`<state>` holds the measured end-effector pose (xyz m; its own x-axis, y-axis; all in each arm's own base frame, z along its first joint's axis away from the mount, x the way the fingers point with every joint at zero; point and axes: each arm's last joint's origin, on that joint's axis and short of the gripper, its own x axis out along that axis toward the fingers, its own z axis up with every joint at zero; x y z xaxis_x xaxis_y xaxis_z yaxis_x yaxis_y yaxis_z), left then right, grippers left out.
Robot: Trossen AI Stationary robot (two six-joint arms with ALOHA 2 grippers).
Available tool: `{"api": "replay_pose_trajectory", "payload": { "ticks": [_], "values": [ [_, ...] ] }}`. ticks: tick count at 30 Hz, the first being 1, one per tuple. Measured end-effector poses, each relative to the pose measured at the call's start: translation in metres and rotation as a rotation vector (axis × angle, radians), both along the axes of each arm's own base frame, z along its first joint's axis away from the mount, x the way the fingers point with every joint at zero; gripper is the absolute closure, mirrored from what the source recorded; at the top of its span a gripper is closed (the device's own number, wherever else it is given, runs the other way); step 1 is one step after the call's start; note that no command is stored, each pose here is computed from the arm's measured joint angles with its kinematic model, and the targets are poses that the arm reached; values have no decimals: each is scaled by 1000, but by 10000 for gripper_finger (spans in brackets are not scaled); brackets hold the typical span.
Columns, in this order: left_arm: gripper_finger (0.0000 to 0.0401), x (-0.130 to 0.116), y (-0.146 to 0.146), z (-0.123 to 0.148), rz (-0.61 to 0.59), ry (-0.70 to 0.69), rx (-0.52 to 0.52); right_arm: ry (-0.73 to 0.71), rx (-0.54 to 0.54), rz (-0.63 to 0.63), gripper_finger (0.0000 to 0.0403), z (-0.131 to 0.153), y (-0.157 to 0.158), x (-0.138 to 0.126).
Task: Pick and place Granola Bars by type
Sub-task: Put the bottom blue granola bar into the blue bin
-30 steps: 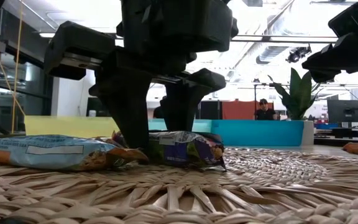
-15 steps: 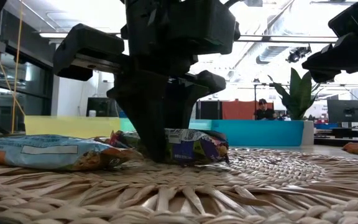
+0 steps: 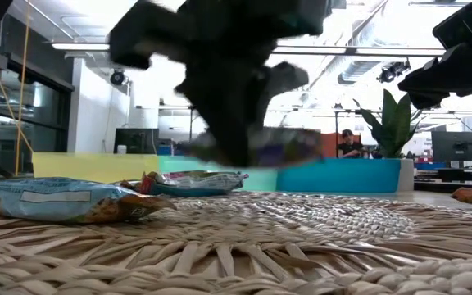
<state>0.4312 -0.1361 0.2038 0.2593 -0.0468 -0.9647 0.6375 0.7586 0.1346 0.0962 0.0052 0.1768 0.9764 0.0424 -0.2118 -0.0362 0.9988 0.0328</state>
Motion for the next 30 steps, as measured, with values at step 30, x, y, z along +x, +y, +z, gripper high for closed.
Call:
{"api": "replay_pose_trajectory", "payload": {
  "ticks": [30],
  "values": [
    [360, 35, 176, 177, -24, -303, -1208, 4, 0, 1, 402, 0, 0, 0]
  ]
}}
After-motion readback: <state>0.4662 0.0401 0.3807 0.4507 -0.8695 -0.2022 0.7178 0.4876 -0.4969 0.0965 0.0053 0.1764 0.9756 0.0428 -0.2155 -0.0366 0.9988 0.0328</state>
